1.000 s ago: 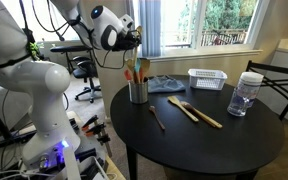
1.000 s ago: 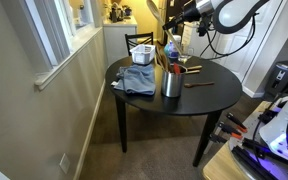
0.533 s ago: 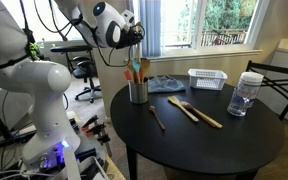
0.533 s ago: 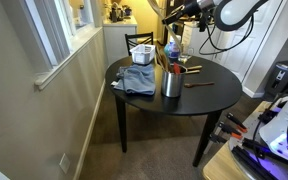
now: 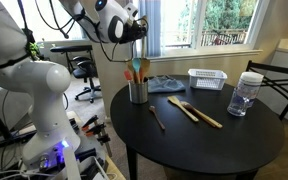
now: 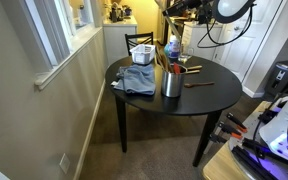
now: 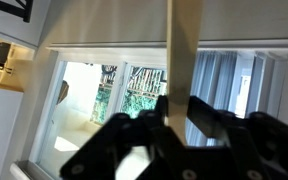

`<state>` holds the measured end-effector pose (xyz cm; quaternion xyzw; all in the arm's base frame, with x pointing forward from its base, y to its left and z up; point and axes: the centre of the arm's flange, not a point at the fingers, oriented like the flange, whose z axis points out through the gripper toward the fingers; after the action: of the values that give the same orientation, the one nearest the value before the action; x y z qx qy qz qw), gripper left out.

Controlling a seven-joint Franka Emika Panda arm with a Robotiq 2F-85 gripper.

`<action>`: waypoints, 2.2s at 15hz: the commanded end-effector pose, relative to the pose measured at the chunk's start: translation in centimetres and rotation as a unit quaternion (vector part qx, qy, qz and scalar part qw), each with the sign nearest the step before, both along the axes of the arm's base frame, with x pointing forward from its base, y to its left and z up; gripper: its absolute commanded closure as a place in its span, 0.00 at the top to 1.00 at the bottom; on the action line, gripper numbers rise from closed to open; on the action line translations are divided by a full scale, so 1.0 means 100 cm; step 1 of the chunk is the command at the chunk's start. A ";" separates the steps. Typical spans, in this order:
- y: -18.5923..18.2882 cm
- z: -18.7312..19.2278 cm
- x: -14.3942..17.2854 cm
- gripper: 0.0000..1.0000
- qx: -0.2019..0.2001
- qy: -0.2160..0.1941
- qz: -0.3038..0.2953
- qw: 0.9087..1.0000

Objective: Pick up the wooden spoon on the far left of the table on put it in the silver utensil holder

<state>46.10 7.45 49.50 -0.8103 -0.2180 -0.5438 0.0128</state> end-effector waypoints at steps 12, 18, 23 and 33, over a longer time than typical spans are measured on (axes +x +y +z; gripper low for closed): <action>-0.031 -0.060 0.042 1.00 0.082 -0.006 -0.090 0.993; -0.058 -0.079 0.058 1.00 0.117 0.040 -0.140 0.982; -0.052 -0.131 0.058 1.00 0.153 0.102 -0.165 0.969; -0.030 -0.075 0.054 1.00 0.164 0.113 -0.181 0.963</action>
<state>51.47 4.46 41.99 -0.8791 0.0280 -0.4705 0.0717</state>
